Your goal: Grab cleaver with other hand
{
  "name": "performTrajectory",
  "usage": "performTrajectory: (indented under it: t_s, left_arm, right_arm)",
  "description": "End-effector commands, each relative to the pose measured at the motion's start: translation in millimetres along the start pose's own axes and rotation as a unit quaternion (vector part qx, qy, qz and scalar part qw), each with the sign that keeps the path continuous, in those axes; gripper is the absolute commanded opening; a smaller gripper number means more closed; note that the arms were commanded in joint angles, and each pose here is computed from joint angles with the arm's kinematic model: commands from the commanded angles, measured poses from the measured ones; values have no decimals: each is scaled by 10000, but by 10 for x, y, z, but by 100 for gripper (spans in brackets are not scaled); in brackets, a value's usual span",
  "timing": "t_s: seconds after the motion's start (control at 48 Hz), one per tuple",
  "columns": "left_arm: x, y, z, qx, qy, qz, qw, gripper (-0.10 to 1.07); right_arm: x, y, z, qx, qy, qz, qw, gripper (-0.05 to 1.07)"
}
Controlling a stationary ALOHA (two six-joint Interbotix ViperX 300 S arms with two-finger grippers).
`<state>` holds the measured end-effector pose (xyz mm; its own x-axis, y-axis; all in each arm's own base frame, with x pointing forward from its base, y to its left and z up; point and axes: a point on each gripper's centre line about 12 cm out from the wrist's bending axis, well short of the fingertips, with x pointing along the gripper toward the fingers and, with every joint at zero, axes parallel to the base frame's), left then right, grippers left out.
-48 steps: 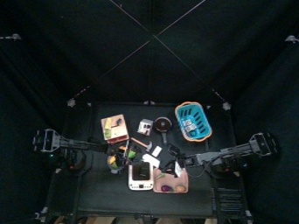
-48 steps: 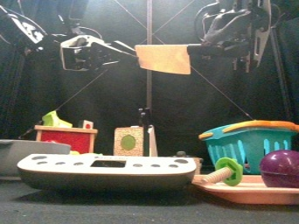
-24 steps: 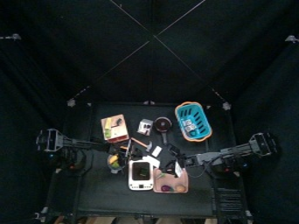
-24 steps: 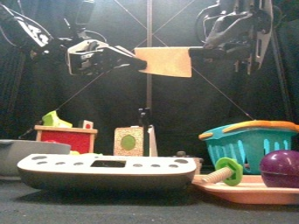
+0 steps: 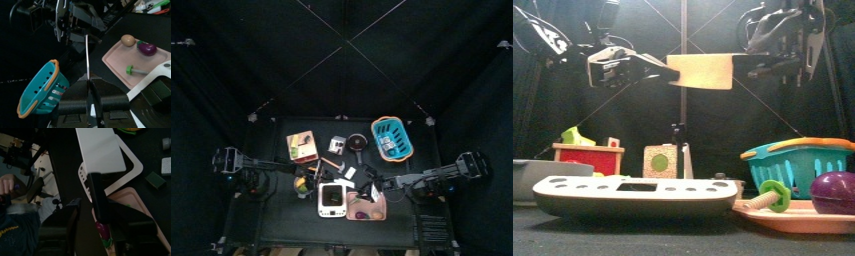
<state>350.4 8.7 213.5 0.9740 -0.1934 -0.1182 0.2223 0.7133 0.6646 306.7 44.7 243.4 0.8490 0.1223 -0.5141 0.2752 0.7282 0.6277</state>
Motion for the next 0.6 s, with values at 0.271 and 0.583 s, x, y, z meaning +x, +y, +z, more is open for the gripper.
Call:
performTrajectory:
  t_s: [0.271,0.583]
  left_arm:
    - [-66,20,15,-265,23,193,9995,40]
    - [-158,-36,-63,-851,254,424,9951,39]
  right_arm:
    - [-184,-58,151,-207,-146,-227,9994,94]
    - [-190,-52,188,-555,-219,-273,9978,94]
